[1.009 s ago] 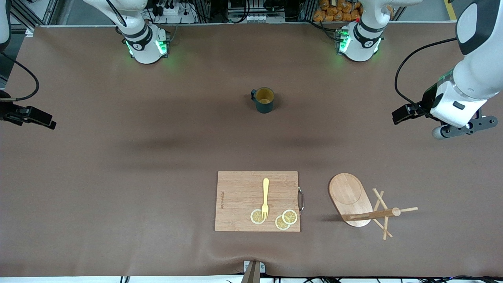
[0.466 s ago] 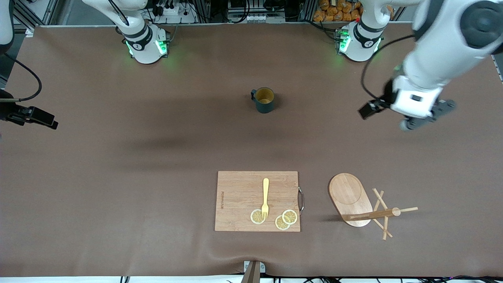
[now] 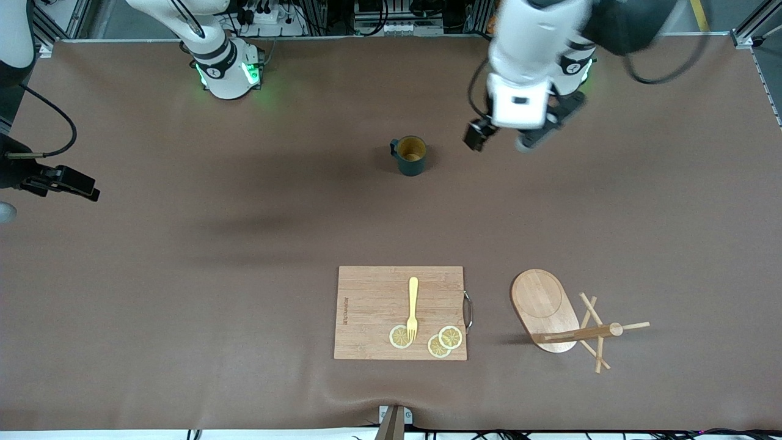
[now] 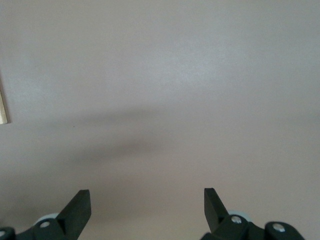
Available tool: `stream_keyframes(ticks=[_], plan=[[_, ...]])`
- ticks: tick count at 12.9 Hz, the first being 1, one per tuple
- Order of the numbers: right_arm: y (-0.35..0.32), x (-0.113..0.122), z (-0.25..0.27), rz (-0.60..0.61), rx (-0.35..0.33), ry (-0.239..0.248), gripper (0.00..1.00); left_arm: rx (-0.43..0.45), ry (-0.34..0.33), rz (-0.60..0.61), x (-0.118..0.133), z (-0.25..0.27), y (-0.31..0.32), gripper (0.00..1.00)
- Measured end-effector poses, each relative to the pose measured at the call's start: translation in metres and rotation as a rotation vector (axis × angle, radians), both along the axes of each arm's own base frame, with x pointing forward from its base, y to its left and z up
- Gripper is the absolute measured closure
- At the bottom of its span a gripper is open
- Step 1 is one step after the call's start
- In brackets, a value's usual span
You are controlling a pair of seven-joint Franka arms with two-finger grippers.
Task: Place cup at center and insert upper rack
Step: 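Move the left gripper over the teal mug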
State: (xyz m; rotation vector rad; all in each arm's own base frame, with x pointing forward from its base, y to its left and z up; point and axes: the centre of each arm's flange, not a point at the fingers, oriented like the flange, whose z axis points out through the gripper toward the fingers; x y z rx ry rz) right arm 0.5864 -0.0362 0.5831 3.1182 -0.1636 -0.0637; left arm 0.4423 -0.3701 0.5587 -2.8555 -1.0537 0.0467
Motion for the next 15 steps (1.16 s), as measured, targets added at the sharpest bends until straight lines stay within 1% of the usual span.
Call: stream_keyframes(ticks=[3,6,8,10,12,13,15], plan=[[-0.003,0.0,0.0,-0.005,0.0,0.0,0.0,0.052,-0.018,0.078,-0.063,-0.019,-0.071,0.0],[-0.005,0.0,0.0,-0.01,0.0,-0.001,0.0,0.121,-0.068,0.155,-0.121,-0.048,-0.127,0.0],[-0.011,-0.001,0.0,-0.021,-0.001,-0.001,0.0,0.179,-0.119,0.214,-0.154,-0.079,-0.157,0.0],[-0.023,-0.002,0.0,-0.041,-0.001,-0.001,0.0,0.226,-0.195,0.239,-0.183,-0.114,-0.186,0.0],[-0.032,-0.003,0.0,-0.055,-0.001,0.002,0.0,0.248,-0.262,0.248,-0.208,-0.143,-0.211,0.0],[-0.034,-0.004,0.0,-0.059,0.0,0.006,0.0,0.259,-0.288,0.246,-0.215,-0.157,-0.22,0.0],[-0.036,-0.006,-0.001,-0.062,0.001,0.017,0.0,0.292,-0.321,0.231,-0.221,-0.185,-0.23,0.0]])
